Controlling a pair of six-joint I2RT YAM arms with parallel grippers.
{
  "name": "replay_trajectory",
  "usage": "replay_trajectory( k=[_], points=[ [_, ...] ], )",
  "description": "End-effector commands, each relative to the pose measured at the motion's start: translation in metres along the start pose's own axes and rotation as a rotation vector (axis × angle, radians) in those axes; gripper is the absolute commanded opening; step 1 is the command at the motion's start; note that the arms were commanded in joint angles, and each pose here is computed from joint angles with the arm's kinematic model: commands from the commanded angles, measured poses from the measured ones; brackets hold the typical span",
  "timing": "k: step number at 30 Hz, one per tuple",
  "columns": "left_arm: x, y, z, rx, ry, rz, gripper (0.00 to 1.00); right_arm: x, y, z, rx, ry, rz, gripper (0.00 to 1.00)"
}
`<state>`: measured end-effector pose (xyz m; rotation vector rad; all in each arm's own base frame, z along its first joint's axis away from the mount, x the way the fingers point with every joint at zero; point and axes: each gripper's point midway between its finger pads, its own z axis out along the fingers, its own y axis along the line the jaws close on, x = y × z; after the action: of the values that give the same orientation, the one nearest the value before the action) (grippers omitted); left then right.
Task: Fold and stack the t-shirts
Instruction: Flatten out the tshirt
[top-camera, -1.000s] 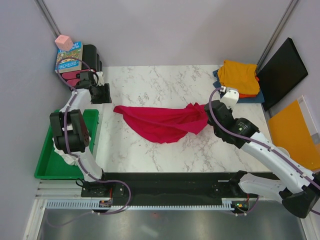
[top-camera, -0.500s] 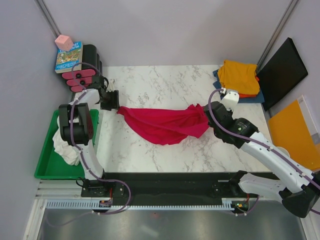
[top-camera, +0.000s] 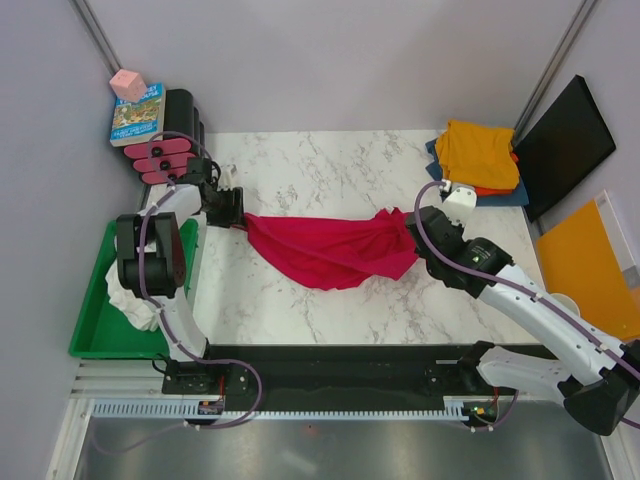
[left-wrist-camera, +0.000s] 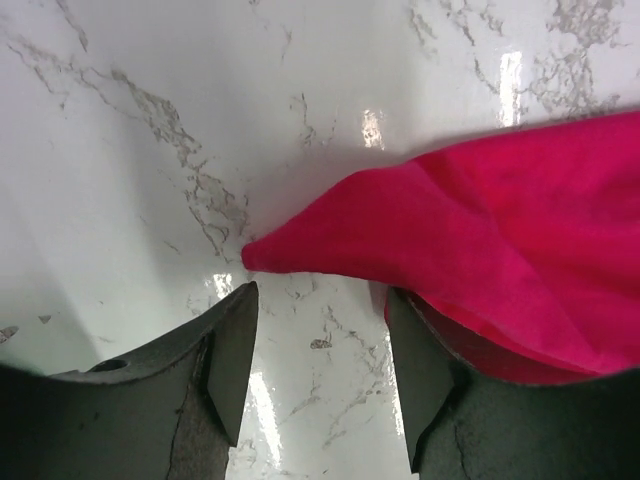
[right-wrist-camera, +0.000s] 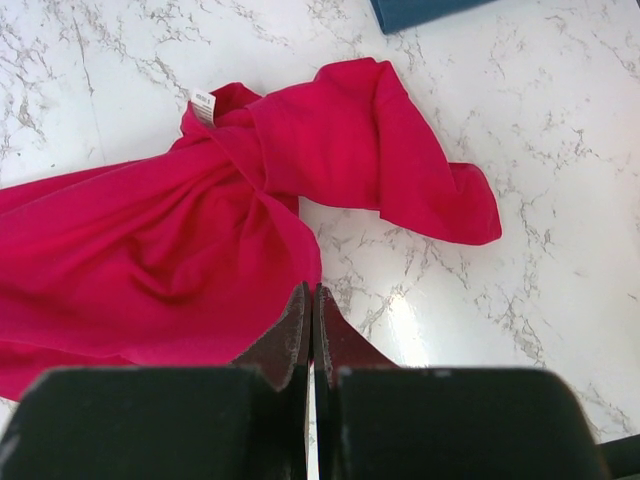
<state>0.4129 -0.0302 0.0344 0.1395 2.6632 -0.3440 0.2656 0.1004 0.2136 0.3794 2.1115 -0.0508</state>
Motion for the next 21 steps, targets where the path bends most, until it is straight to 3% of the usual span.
replay_trajectory(
  k=[1, 8, 14, 21],
  points=[
    [-0.016, -0.011, -0.008, 0.044, -0.063, 0.046, 0.61, -0.002, 0.002, -0.001, -0.009, -0.013, 0.031, 0.0],
    [-0.014, -0.003, 0.008, 0.019, -0.028, 0.04, 0.59, -0.005, 0.001, -0.002, -0.011, -0.021, 0.033, 0.0],
    [-0.022, 0.02, 0.015, -0.098, -0.028, 0.025, 0.59, -0.003, 0.0, -0.002, -0.008, -0.017, 0.031, 0.0],
    [-0.034, 0.029, 0.009, -0.16, -0.071, 0.015, 0.6, -0.001, 0.0, 0.0, -0.003, -0.013, 0.02, 0.0]
  ],
)
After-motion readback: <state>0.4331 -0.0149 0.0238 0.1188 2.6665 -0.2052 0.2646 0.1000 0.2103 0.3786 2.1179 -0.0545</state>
